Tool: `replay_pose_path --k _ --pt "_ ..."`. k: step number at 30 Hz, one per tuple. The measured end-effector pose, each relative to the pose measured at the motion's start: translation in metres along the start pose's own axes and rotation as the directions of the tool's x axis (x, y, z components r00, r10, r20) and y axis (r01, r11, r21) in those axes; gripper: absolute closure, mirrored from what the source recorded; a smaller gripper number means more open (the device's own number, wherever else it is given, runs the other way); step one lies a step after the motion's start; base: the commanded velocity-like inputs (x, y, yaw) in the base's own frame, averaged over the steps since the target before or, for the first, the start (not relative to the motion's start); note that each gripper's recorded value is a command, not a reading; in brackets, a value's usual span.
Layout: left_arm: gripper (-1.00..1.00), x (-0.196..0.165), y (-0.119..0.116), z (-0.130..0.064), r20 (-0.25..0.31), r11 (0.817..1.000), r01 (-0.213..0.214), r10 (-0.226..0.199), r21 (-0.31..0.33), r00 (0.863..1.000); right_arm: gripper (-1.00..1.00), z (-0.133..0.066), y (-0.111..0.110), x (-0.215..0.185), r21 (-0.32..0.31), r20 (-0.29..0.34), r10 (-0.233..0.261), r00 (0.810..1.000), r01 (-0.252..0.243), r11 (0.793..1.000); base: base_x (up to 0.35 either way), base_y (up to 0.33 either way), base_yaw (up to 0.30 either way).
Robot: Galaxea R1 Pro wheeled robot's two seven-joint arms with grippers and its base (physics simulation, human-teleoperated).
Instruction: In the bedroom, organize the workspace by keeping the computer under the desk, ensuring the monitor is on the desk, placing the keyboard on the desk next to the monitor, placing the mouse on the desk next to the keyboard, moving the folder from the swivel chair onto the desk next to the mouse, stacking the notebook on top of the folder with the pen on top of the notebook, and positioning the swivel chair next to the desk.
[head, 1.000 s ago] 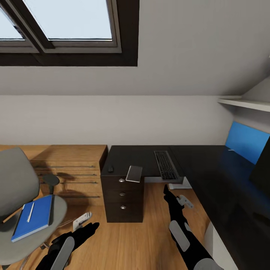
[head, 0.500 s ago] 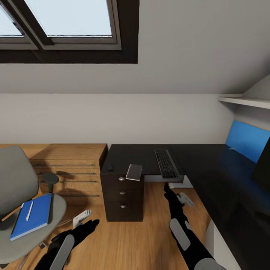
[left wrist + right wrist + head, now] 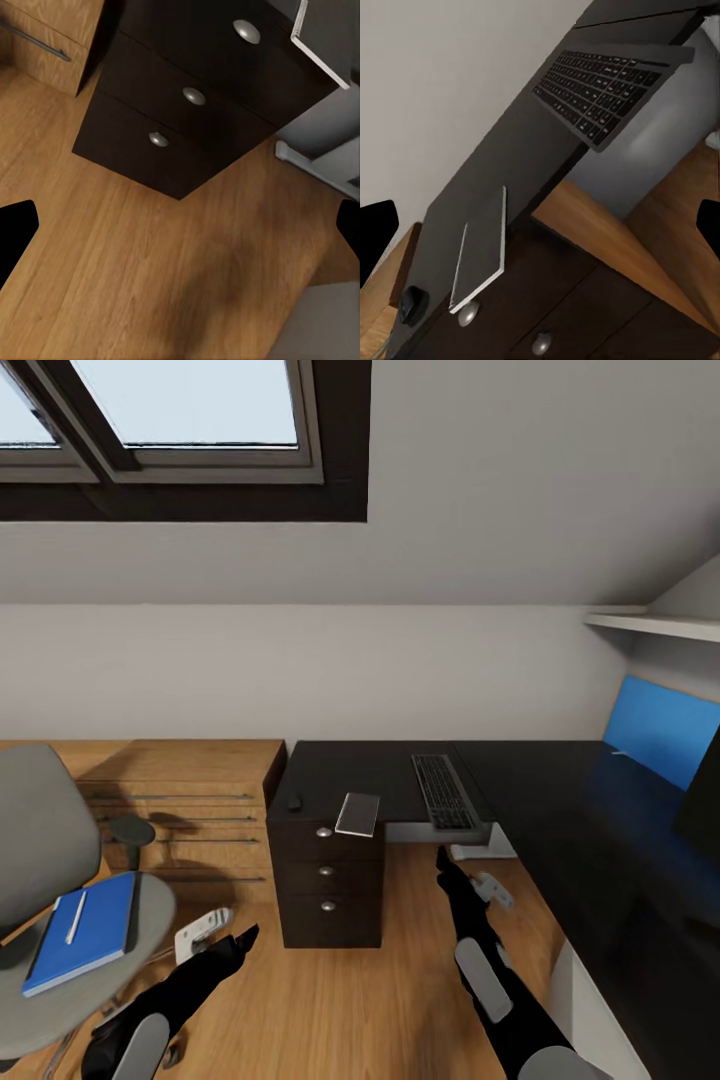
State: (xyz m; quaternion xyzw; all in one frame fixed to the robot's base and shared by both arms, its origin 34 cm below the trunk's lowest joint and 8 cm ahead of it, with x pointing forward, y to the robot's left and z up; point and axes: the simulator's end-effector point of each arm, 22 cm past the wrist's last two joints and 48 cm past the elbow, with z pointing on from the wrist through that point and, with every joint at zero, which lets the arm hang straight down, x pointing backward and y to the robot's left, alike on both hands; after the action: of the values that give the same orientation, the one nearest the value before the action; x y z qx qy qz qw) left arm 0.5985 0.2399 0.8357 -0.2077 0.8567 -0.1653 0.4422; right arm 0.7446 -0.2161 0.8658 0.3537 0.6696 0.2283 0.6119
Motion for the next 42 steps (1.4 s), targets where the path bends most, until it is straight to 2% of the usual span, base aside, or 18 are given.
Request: replay_pose_path --k 3,5,8,11,19,31,39,42 --pt "-1.0 0.003 0.002 0.002 0.001 1.0 0.0 0.0 0.0 1.0 -1.0 0.002 -0.022 0.014 0.064 -0.078 0.139 0.987 -0.134 0.989 0.0 0.0 0.0" --pt "-1.0 0.006 0.004 0.004 0.0 1.0 0.0 0.0 0.0 1.0 -1.0 0.002 -0.032 0.022 0.085 -0.117 0.187 0.975 -0.178 0.98 0.0 0.0 0.0" --pt "-1.0 0.009 0.006 0.006 0.0 1.0 0.0 0.0 0.001 1.0 -1.0 0.002 -0.047 0.035 0.122 -0.209 0.28 0.937 -0.259 0.958 0.0 0.0 0.0" --pt "-1.0 0.013 0.007 0.009 -0.001 1.0 0.001 -0.001 0.002 1.0 -1.0 0.003 -0.061 0.036 0.143 -0.243 0.333 0.911 -0.306 0.941 0.0 0.0 0.0" --pt "-1.0 0.022 0.013 0.016 -0.001 1.0 0.002 -0.002 0.003 1.0 -1.0 0.006 -0.085 0.032 0.161 -0.241 0.359 0.902 -0.328 0.931 0.0 0.0 0.0" --pt "-1.0 0.038 0.024 0.027 -0.004 1.0 0.002 -0.002 0.0 1.0 -1.0 0.011 -0.095 0.038 0.137 -0.23 0.349 0.908 -0.325 0.936 0.0 0.0 0.0" --pt "-1.0 0.049 0.031 0.034 -0.007 1.0 0.003 -0.003 -0.001 1.0 -1.0 0.014 -0.085 0.04 0.038 -0.233 0.328 0.915 -0.329 0.944 0.0 0.0 0.0" --pt "-1.0 0.053 0.033 0.037 -0.007 1.0 0.004 -0.004 0.0 1.0 -1.0 0.015 -0.079 0.034 -0.035 -0.23 0.304 0.925 -0.32 0.947 0.0 0.0 0.0"
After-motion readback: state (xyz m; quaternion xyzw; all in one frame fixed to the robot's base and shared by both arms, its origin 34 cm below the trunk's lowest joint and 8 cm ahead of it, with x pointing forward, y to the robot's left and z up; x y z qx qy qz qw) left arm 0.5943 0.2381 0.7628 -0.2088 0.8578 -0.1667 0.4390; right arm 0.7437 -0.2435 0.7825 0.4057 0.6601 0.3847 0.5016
